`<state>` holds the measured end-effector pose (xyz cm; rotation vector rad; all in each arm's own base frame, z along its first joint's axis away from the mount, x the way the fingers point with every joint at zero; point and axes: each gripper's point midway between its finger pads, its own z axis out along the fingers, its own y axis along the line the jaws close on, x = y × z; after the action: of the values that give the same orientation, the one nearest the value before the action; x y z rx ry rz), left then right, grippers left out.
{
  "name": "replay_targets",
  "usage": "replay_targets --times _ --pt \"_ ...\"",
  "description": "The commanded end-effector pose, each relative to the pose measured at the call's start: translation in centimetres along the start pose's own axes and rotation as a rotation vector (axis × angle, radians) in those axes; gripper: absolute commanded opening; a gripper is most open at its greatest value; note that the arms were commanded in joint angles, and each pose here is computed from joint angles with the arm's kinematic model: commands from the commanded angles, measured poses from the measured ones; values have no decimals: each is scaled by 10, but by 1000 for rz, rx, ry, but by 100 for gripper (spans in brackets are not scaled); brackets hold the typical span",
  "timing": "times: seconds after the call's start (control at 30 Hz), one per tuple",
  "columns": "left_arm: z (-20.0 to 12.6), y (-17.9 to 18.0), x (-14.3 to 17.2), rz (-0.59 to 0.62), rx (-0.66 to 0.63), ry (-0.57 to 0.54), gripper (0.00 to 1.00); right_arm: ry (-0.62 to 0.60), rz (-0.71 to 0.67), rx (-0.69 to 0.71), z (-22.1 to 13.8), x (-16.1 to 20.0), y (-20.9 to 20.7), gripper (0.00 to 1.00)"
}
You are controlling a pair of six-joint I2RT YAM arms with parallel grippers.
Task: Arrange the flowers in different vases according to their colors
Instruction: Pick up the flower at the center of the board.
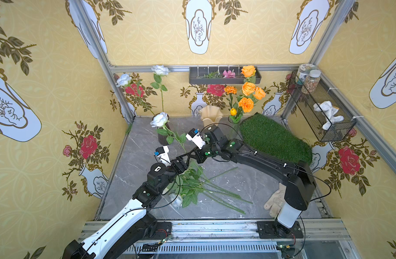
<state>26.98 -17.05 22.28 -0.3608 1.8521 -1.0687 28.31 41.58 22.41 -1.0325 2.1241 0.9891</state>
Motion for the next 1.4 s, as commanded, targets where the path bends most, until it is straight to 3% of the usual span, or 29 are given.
replay_targets --times 0.0,0.13,0.3,0.43,0.5,0.67,0.83,1.03,1.17,1.27,1.37 --pt "-2 -5 -3 7 31 -16 72 1 -16 -8 -4 4 10 0" --pt "-1 -5 -2 0 42 -7 70 20 -27 -11 -4 12 17 0" --pt "11 -13 11 -20 85 83 60 37 -57 5 -5 20 24 0" --pt "10 -9 6 -44 81 67 52 29 -69 23 -9 21 24 0" --pt "9 -5 5 -64 80 62 45 28 -72 27 -11 22 25 0" --pt "13 -5 6 -74 80 80 13 27 -74 39 -13 25 23 0" --pt "14 -4 6 -77 73 85 0 26 -65 46 -12 28 21 0" --pt "13 0 4 -81 40 76 0 0 -45 99 -17 29 12 58" --pt "15 0 -3 -64 -10 76 0 -132 -51 191 -38 24 1 98" --pt "13 -4 -17 -10 -86 71 0 -327 -55 277 -71 13 -8 97" --pt "5 -19 -52 106 -159 3 0 -541 -25 364 -108 13 -20 97"
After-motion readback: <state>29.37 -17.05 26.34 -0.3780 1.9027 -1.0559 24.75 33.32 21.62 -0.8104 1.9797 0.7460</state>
